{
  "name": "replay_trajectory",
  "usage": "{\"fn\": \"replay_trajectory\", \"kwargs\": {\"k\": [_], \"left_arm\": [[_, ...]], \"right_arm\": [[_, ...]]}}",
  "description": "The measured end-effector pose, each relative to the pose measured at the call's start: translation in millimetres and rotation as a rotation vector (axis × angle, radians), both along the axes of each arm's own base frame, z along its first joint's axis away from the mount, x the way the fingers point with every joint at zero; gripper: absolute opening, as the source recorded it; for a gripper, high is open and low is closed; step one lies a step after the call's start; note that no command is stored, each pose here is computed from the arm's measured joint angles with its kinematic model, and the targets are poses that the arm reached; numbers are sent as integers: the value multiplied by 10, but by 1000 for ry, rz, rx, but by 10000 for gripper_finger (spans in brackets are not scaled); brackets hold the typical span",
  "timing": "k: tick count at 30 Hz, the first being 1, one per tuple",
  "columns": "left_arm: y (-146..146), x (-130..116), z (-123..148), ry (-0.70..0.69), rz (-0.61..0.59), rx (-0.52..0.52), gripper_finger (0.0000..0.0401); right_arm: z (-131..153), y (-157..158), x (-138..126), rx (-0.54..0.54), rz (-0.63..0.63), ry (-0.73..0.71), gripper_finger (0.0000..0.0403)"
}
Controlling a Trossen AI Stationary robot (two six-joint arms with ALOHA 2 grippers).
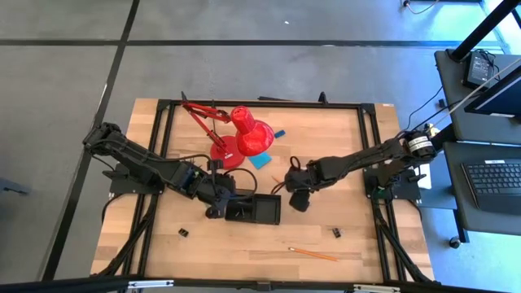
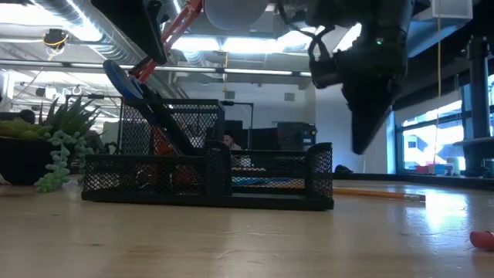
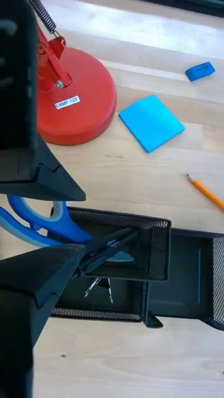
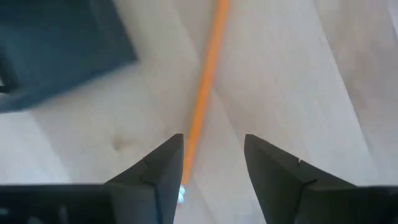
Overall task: Pick and place office supplies into organizer
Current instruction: Put the top orange pencil into the desk organizer
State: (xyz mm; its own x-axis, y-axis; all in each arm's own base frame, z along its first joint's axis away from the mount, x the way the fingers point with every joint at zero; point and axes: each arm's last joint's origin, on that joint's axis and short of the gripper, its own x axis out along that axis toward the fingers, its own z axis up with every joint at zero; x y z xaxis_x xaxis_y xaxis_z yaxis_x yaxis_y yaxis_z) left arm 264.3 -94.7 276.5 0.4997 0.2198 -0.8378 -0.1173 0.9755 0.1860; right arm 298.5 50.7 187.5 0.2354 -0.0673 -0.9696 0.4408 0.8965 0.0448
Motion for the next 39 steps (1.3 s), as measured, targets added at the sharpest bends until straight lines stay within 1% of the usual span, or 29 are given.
{"fn": "replay_trajectory", "kwargs": {"k": [4,9,14,19,31,34,39], "left_arm": [[0,0,0,7,-23,14,116],[0,0,0,14,-51,29,116],[1,-3,-1,17,-54,31,116],[0,-3,-1,21,-68,38,116],[0,-3,-1,23,-76,42,116],[0,-3,-1,24,-76,42,116],[0,-3,-1,23,-76,43,116]], "right_arm": [[-11,-23,-49,14,-74,50,173],[-50,6,-26,77,-63,63,173],[-241,40,13,141,-40,148,173],[-385,77,30,138,-36,200,173],[-542,262,22,145,-42,261,173],[-597,278,21,136,-39,283,173],[-605,278,9,140,-43,301,173]]}}
